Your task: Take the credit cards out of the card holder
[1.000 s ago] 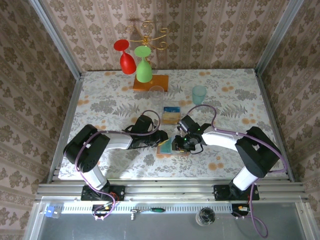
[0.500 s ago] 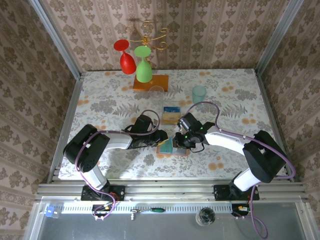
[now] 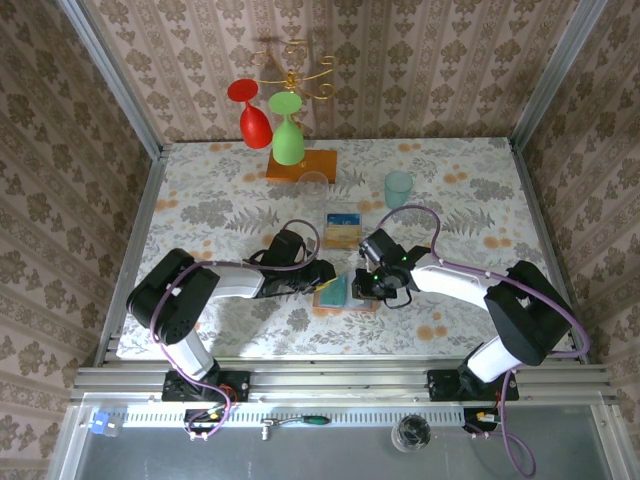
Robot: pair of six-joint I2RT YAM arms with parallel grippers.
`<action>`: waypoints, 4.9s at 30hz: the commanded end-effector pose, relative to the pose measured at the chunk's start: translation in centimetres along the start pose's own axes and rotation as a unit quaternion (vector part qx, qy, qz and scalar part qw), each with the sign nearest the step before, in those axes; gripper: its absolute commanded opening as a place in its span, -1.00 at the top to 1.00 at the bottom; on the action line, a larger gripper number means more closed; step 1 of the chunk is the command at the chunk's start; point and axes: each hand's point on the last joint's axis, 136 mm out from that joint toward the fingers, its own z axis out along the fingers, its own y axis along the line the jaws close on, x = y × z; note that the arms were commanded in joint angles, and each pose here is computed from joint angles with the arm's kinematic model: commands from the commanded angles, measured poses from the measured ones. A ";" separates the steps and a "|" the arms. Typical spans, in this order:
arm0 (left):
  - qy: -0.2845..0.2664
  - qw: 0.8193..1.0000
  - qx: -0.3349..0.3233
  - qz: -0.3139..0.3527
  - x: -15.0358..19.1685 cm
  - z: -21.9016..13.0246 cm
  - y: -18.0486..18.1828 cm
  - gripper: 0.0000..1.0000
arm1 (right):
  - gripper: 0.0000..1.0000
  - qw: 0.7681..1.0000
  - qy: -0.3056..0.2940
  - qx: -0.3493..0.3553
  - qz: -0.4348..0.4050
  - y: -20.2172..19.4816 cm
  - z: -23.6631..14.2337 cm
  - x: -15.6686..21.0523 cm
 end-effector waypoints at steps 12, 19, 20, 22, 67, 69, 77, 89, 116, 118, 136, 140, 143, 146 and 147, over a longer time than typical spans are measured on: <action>0.002 0.999 -0.034 -0.020 0.4 -0.6 1.6 0.38 | 0.71 0.999 0.014 0.052 0.003 -4.2 1.3 1.0; 0.000 0.999 -0.040 -0.014 0.4 -1.2 1.4 0.38 | 0.71 0.998 0.016 0.065 0.000 -5.0 1.4 1.3; -0.001 0.999 -0.041 -0.013 0.3 -1.4 1.3 0.39 | 0.72 0.998 0.016 0.067 -0.001 -5.0 1.4 1.3; -0.006 0.999 -0.044 -0.011 0.3 -1.8 1.3 0.39 | 0.76 0.997 0.018 0.069 -0.003 -5.2 1.5 1.4; -0.018 0.998 -0.062 0.003 0.7 -3.7 0.8 0.40 | 0.51 0.996 -0.045 0.059 -0.039 -2.7 -5.6 -1.0; -0.014 0.998 -0.060 0.006 0.7 -3.5 0.5 0.42 | 0.51 0.998 -0.050 0.024 -0.036 -1.4 -5.4 -1.3; -0.006 0.998 -0.065 0.015 1.1 -2.7 0.7 0.50 | 0.57 0.997 -0.025 -0.068 -0.009 1.9 -3.0 -1.8; -0.002 0.998 -0.068 0.012 1.4 -2.2 1.4 0.49 | 0.60 0.999 -0.007 -0.044 0.000 0.3 -0.2 -2.6; 0.002 0.998 -0.066 0.009 0.1 -2.1 1.3 0.49 | 0.72 1.000 0.013 0.000 0.023 -3.3 2.7 -1.4; 0.003 0.998 -0.066 0.008 0.1 -2.0 1.3 0.49 | 0.71 1.000 0.017 0.013 0.024 -4.0 3.1 -0.9; 0.003 0.998 -0.059 0.014 0.2 -2.0 -0.2 0.49 | 0.61 1.000 -0.014 -0.023 0.013 -1.5 0.1 -2.3; 0.006 0.998 -0.059 0.019 0.4 -1.7 -0.5 0.50 | 0.59 0.999 -0.027 -0.035 0.011 -0.7 -0.9 -2.9; 0.009 0.998 -0.059 0.018 0.6 -1.4 -0.4 0.54 | 0.58 0.999 -0.025 -0.045 0.011 -0.1 -1.0 -3.1; 0.011 0.998 -0.055 0.017 0.7 -1.1 -0.3 0.61 | 0.57 0.998 -0.018 -0.059 0.012 0.5 -0.8 -3.1; 0.012 0.998 -0.054 0.017 0.7 -1.0 -0.3 0.63 | 0.57 0.998 -0.015 -0.064 0.012 0.7 -0.7 -3.2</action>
